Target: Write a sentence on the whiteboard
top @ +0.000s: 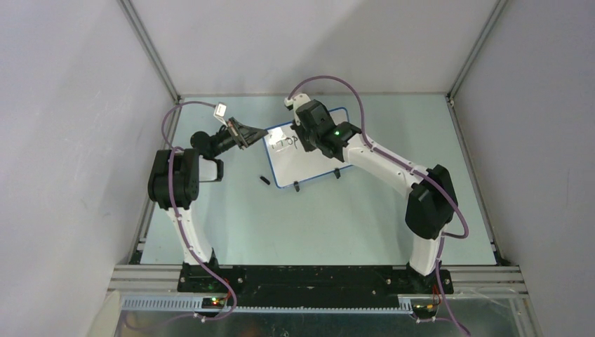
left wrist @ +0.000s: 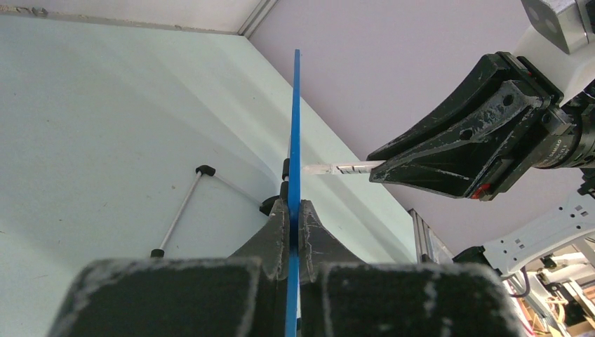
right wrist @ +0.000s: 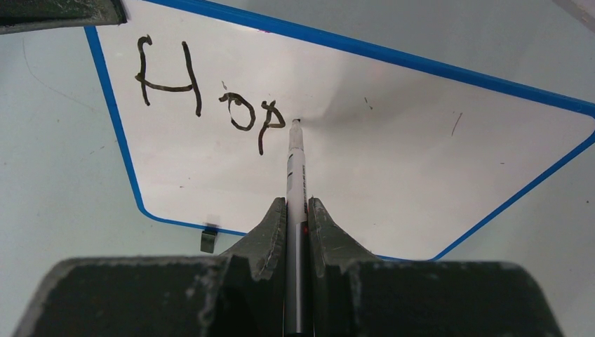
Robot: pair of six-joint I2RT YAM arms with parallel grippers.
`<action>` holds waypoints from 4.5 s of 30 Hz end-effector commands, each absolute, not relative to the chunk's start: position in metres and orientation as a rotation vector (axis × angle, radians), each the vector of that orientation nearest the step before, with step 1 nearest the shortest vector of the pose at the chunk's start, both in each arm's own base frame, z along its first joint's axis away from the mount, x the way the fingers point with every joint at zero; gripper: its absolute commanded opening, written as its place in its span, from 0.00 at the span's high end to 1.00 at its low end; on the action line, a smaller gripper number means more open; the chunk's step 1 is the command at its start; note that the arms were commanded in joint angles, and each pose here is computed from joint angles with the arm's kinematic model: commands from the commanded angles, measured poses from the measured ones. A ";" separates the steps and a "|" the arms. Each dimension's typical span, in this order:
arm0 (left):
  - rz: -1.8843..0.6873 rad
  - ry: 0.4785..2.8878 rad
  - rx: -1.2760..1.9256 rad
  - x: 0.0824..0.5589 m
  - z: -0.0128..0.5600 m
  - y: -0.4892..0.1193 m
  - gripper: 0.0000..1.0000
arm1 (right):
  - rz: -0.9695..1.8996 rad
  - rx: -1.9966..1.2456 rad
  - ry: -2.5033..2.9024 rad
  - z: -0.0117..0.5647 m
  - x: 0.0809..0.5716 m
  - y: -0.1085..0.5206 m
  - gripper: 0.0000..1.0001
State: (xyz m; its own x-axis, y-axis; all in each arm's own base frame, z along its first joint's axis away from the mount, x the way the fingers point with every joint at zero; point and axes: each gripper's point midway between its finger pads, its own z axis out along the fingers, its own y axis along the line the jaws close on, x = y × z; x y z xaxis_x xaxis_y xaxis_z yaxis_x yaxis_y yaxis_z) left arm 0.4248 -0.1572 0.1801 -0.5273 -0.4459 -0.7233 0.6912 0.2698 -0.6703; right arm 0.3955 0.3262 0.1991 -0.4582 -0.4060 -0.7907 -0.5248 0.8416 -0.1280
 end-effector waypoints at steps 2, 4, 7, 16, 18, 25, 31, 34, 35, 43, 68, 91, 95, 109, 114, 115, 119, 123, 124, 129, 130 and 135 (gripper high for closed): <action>-1.446 1.512 0.316 0.421 0.192 -0.160 1.00 | 0.163 -0.645 2.093 0.210 0.404 0.328 1.00; -1.448 1.512 0.317 0.421 0.192 -0.160 1.00 | 0.157 -0.641 2.095 0.210 0.404 0.326 1.00; -1.448 1.513 0.315 0.421 0.192 -0.160 1.00 | 0.149 -0.631 2.098 0.210 0.405 0.322 1.00; -1.448 1.513 0.315 0.421 0.192 -0.160 1.00 | 0.131 -0.603 2.101 0.213 0.408 0.313 1.00; -1.448 1.513 0.315 0.421 0.191 -0.160 1.00 | 0.129 -0.597 2.099 0.214 0.410 0.311 1.00; -1.447 1.513 0.315 0.421 0.191 -0.160 1.00 | 0.140 -0.587 2.083 0.223 0.414 0.314 1.00; -1.449 1.513 0.317 0.421 0.191 -0.161 1.00 | 0.147 -0.594 2.080 0.225 0.417 0.319 1.00; -1.448 1.512 0.316 0.421 0.192 -0.160 1.00 | 0.158 -0.607 2.079 0.225 0.416 0.324 1.00; -1.449 1.513 0.316 0.421 0.191 -0.160 1.00 | 0.159 -0.611 2.079 0.225 0.416 0.325 1.00; -1.447 1.512 0.317 0.421 0.192 -0.160 1.00 | 0.165 -0.656 2.090 0.215 0.408 0.335 1.00; -1.449 1.514 0.314 0.421 0.191 -0.160 1.00 | 0.112 -0.651 2.150 0.192 0.396 0.313 1.00; -1.448 1.513 0.315 0.422 0.191 -0.160 1.00 | 0.249 -0.642 2.005 0.250 0.384 0.319 1.00; -1.449 1.513 0.316 0.421 0.192 -0.160 1.00 | 0.307 -0.647 1.967 0.261 0.371 0.320 1.00; -1.444 1.511 0.316 0.421 0.192 -0.160 1.00 | 0.324 -0.624 1.902 0.234 0.345 0.320 1.00; -1.445 1.510 0.317 0.421 0.192 -0.160 1.00 | 0.393 -0.596 1.868 0.235 0.345 0.329 1.00; -1.444 1.509 0.318 0.421 0.193 -0.160 1.00 | 0.414 -0.598 1.864 0.236 0.345 0.333 1.00; -1.448 1.512 0.317 0.421 0.193 -0.160 1.00 | 0.458 -0.550 1.872 0.238 0.344 0.337 1.00; -1.450 1.511 0.318 0.422 0.193 -0.160 1.00 | 0.506 -0.567 1.848 0.238 0.340 0.345 1.00; -1.450 1.512 0.317 0.422 0.193 -0.160 1.00 | 0.507 -0.580 1.851 0.234 0.338 0.347 1.00; -1.449 1.513 0.317 0.422 0.192 -0.160 1.00 | 0.536 -0.602 1.802 0.233 0.339 0.365 1.00; -1.449 1.513 0.316 0.422 0.192 -0.160 1.00 | 0.534 -0.608 1.799 0.232 0.339 0.367 1.00; -1.449 1.513 0.318 0.421 0.192 -0.160 1.00 | 0.499 -0.635 1.800 0.222 0.341 0.370 1.00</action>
State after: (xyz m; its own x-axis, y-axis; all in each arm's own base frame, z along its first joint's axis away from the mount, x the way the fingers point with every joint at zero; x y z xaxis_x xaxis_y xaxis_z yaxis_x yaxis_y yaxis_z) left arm 0.4249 -0.1572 0.1795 -0.5276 -0.4459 -0.7230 0.6910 0.2698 -0.6706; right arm 0.3358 0.3604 0.2173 -0.2927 -0.1889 -0.9374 -0.6330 0.7730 0.0418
